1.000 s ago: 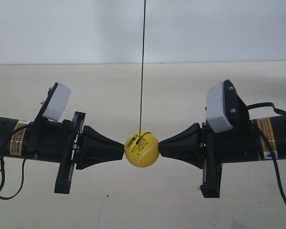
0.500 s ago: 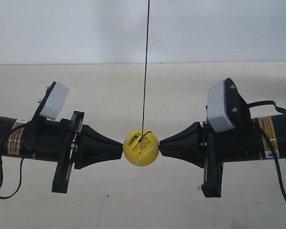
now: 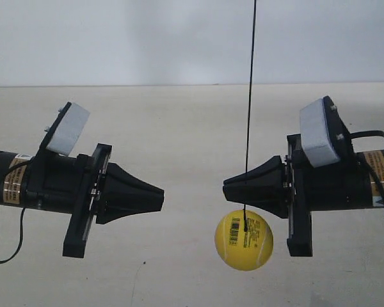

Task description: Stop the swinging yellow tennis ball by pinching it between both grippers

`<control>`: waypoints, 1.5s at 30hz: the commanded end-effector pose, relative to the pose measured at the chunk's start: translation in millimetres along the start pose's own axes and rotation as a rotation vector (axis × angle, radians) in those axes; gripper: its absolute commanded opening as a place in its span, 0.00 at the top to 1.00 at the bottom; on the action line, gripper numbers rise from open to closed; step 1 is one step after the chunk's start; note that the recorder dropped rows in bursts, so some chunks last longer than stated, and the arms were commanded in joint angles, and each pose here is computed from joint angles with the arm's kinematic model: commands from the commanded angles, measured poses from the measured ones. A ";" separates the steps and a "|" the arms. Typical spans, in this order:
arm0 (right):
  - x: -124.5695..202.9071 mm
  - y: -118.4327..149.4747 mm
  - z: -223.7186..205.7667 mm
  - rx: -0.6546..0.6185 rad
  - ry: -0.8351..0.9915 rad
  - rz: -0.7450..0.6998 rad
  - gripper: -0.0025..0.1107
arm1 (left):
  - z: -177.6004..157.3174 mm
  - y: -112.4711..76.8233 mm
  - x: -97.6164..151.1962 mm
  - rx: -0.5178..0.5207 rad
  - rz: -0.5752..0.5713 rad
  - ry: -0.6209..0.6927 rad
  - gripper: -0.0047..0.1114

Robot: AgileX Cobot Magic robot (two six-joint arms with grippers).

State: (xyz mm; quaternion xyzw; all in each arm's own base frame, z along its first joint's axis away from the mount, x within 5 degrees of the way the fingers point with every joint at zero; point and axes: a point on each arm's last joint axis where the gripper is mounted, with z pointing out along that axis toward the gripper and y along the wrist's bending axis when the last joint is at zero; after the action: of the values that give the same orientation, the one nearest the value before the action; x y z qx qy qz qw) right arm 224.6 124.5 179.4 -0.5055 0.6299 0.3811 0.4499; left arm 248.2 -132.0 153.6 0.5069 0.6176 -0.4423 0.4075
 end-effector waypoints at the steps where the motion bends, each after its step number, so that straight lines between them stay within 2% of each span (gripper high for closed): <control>1: -1.9 -0.6 -2.4 0.003 -0.005 -0.007 0.98 | -1.3 -0.4 -2.9 0.006 0.000 -0.008 0.92; 31: -1.3 1.6 -2.1 -0.020 0.003 0.019 0.98 | -0.1 -1.4 -2.3 0.015 0.001 -0.003 0.92; 45: -1.0 2.0 -2.1 -0.024 0.006 0.025 0.98 | 11.4 -8.5 -5.3 0.053 0.017 -0.005 0.92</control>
State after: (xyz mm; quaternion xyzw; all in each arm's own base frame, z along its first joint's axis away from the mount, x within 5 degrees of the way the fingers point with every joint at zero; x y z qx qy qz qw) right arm 222.5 124.5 178.2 -0.5035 0.6368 0.3912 0.4336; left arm 241.6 -143.3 153.5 0.5213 0.6062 -0.4522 0.3954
